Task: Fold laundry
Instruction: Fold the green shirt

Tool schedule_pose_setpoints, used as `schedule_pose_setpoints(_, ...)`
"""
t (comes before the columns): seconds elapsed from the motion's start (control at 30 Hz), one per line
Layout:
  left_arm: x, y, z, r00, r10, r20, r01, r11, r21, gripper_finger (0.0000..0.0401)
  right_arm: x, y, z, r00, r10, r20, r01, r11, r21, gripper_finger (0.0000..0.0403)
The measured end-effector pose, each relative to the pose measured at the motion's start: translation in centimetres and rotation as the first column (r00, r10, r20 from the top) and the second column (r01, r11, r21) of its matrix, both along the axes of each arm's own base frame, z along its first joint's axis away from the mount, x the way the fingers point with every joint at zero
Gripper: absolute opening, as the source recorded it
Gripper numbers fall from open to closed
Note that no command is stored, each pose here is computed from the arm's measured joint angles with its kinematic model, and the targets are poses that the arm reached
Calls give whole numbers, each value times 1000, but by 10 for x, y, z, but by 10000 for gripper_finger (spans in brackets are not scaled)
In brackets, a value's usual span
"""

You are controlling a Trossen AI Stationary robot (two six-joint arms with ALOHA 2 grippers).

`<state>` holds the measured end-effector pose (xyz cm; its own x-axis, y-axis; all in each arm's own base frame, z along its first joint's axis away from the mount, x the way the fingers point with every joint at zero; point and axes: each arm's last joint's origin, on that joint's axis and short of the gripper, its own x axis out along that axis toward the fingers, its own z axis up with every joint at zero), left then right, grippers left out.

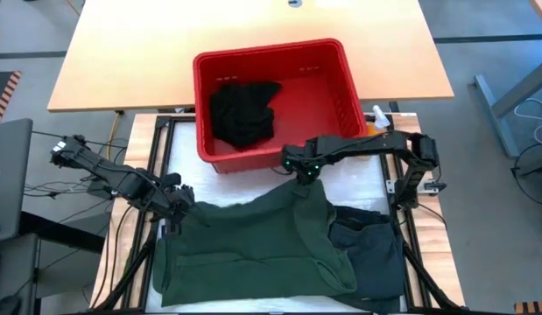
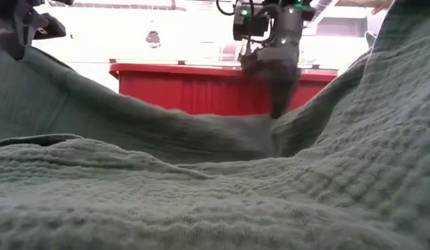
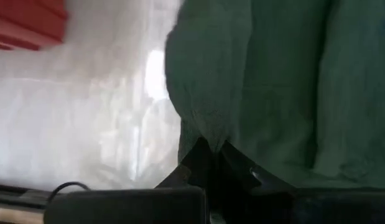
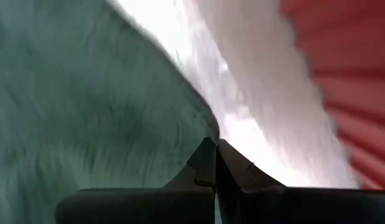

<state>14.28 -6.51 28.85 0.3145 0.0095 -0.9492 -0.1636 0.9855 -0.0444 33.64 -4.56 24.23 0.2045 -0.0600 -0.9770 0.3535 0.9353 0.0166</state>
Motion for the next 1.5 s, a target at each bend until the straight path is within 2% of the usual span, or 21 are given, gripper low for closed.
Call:
schedule_pose_setpoints(0.13, -7, 5, 5, 999, 26, 43, -27, 1000, 10, 0, -3, 9, 16, 998, 36, -53, -35, 999, 9, 18)
schedule_pose_setpoints(0.3, -16, 8, 11, 995, 59, 78, -55, 998, -44, 0, -2, 32, 44, 994, 94, -59, -93, 996, 8, 18)
schedule_pose_setpoints(0.53, -27, -2, 15, 999, -25, 41, 32, 981, -189, 0, -9, 75, 90, 989, 146, -28, -146, 989, 21, 18)
schedule_pose_setpoints(0.6, -28, -7, 15, 997, -68, 29, 73, 967, -244, 0, -11, 89, 103, 987, 158, 7, -158, 987, 31, 18)
schedule_pose_setpoints(0.7, -27, -16, 17, 994, -107, 36, 112, 939, -326, 0, -15, 113, 115, 984, 172, 42, -175, 980, 96, 18)
schedule_pose_setpoints(0.9, -13, -38, 13, 992, -115, 57, 128, 915, -382, 0, -21, 161, 108, 990, 138, 7, -137, 970, 202, 18)
schedule_pose_setpoints(1.2, 12, -93, -26, 972, -205, -114, 147, 911, -386, 0, -14, 230, 67, 986, 41, -163, 18, 938, 345, 18)
schedule_pose_setpoints(1.37, 27, -117, -44, 957, -260, -129, 181, 881, -436, 0, -11, 250, 46, 968, 48, -245, 46, 929, 367, 19)
schedule_pose_setpoints(1.5, 27, -117, -44, 955, -264, -136, 178, 875, -451, 0, -10, 250, 46, 966, 21, -258, 82, 919, 385, 19)
